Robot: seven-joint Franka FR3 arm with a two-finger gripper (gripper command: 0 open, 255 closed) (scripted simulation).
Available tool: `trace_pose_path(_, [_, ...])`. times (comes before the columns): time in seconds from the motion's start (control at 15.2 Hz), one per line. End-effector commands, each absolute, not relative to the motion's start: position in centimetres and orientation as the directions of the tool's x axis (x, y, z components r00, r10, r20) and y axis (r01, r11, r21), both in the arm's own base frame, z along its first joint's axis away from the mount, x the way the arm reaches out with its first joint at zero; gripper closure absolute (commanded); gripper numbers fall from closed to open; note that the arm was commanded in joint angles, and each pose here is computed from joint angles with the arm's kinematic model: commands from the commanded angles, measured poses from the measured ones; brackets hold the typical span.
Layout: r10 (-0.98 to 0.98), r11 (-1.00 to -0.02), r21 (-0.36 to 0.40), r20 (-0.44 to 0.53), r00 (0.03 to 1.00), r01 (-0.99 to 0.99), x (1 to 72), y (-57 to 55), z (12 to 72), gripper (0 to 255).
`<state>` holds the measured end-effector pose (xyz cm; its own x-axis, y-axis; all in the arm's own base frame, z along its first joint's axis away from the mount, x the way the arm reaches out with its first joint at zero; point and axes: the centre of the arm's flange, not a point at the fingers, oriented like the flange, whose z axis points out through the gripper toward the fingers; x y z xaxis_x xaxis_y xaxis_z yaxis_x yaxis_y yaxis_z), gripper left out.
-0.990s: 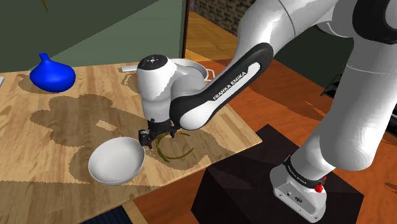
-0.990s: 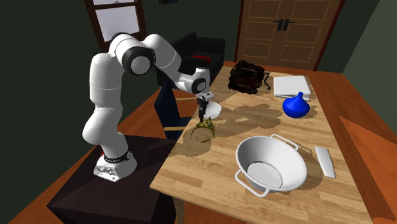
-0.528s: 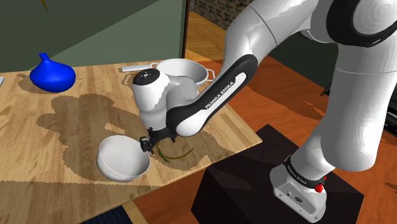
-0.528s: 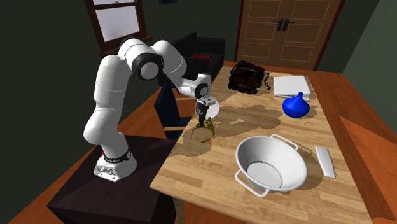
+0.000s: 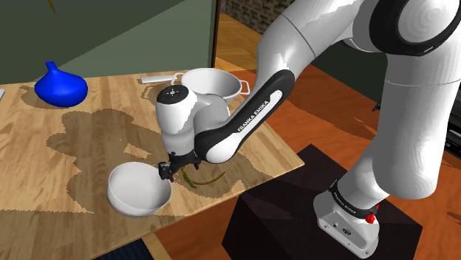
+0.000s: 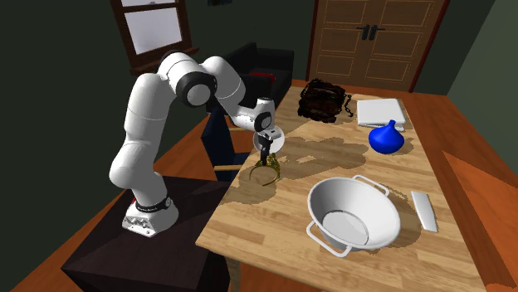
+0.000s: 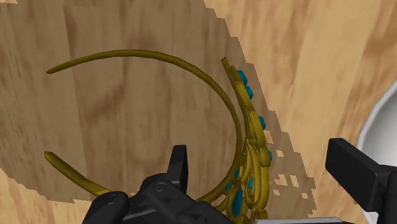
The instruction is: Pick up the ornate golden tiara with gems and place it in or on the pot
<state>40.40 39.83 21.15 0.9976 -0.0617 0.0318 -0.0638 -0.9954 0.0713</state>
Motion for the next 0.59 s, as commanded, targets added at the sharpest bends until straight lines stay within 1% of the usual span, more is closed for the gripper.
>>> trace_pose_path(0.0, [-0.06,-0.996,0.07,0.031,0.998,-0.062,40.31,39.9,21.11,0])
trace_pose_path(0.07, [-0.06,-0.996,0.07,0.031,0.998,-0.062,40.32,39.9,21.11,255])
trace_pose_path(0.53, [-0.06,-0.996,0.07,0.031,0.998,-0.062,40.28,39.9,21.09,255])
